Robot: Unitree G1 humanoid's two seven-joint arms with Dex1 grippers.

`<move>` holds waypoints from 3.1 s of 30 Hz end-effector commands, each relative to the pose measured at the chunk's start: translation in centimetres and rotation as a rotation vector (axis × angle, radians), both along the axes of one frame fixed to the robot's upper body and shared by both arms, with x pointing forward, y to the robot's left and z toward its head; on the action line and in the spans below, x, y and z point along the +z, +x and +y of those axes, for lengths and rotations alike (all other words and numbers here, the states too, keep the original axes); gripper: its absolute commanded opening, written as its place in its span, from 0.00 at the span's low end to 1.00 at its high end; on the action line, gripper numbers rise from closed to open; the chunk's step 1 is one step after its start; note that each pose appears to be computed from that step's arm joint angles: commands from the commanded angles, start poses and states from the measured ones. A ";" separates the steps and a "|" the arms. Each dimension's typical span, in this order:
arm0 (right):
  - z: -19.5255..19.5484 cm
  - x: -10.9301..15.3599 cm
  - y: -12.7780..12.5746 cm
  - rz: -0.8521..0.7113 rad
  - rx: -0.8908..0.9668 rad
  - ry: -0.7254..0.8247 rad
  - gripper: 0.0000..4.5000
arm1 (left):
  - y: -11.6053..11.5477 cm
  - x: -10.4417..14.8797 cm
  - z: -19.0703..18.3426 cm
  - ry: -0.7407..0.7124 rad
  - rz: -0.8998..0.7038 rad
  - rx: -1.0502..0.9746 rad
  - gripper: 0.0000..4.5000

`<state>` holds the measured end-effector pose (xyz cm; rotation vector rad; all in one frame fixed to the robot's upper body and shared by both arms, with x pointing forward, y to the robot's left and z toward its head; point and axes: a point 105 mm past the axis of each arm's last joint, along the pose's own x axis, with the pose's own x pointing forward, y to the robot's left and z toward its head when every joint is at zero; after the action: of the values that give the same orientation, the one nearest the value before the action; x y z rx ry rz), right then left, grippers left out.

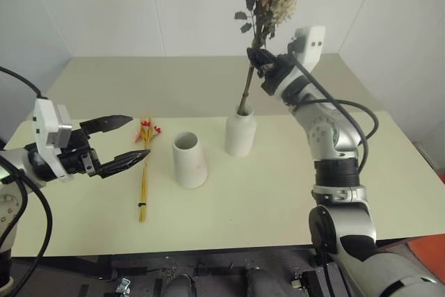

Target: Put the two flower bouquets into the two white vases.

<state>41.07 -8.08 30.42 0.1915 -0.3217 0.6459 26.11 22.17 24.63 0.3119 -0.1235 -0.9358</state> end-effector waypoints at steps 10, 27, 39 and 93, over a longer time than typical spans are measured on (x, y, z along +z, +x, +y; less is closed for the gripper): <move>-0.6 -0.2 -1.4 -0.085 -0.016 -0.047 0.26 | -0.4 1.3 -0.1 0.028 -0.061 0.013 1.00; -3.7 -3.6 -8.9 -0.100 0.250 -0.464 0.99 | 3.5 -4.1 3.3 0.223 0.380 0.578 1.00; -5.1 -3.0 -12.2 -0.133 0.496 -0.578 0.99 | 8.3 -11.3 2.3 0.347 0.672 0.811 1.00; -7.2 -5.1 -14.4 -0.074 0.519 -0.671 1.00 | 7.5 6.3 -10.7 -0.487 0.054 -0.144 0.01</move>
<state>27.28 -15.18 24.14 -0.3846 -0.0637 1.2473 34.39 11.55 29.58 -0.2131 -0.2561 -1.0127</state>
